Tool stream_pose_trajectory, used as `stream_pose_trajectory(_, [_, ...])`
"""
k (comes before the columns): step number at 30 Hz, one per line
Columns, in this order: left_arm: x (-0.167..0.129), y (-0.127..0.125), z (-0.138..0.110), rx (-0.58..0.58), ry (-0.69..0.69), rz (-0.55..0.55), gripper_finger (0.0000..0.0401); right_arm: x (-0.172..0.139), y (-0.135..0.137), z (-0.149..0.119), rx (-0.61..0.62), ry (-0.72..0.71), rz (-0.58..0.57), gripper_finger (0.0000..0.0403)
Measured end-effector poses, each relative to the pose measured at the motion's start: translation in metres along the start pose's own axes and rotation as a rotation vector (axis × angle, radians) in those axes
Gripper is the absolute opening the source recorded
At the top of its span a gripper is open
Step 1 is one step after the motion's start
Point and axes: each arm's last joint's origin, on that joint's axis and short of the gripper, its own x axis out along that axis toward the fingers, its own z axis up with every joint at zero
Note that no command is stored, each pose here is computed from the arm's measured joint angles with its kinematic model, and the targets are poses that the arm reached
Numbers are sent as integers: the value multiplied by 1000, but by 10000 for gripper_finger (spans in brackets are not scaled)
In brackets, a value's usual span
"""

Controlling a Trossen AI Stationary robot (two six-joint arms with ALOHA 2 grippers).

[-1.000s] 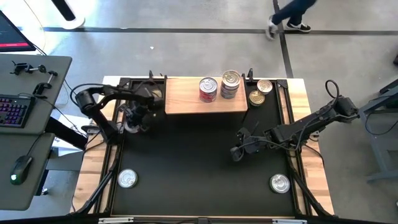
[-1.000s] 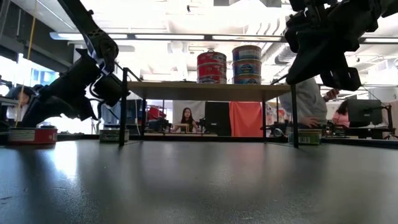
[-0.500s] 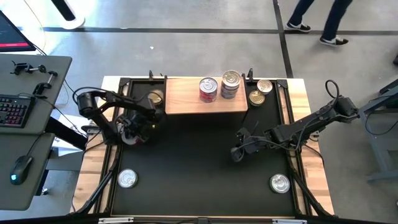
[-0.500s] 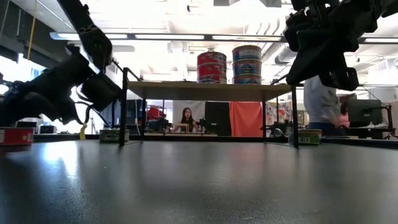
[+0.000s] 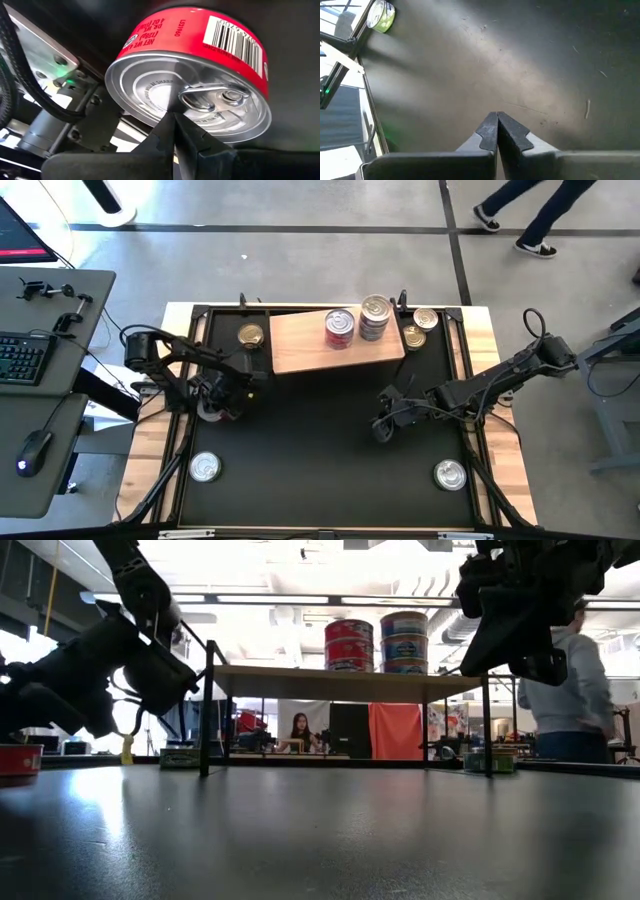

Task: Stack canned seafood by type on shelf
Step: Stack the red tuna can on top of the red tuna can on the shelf

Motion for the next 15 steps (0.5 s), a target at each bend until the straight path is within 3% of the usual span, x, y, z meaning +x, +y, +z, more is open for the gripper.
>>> stream_pose_trajectory(15, [-5,-25,-14,-27,-52,-30,0,0,0,0,-80,0,0,0])
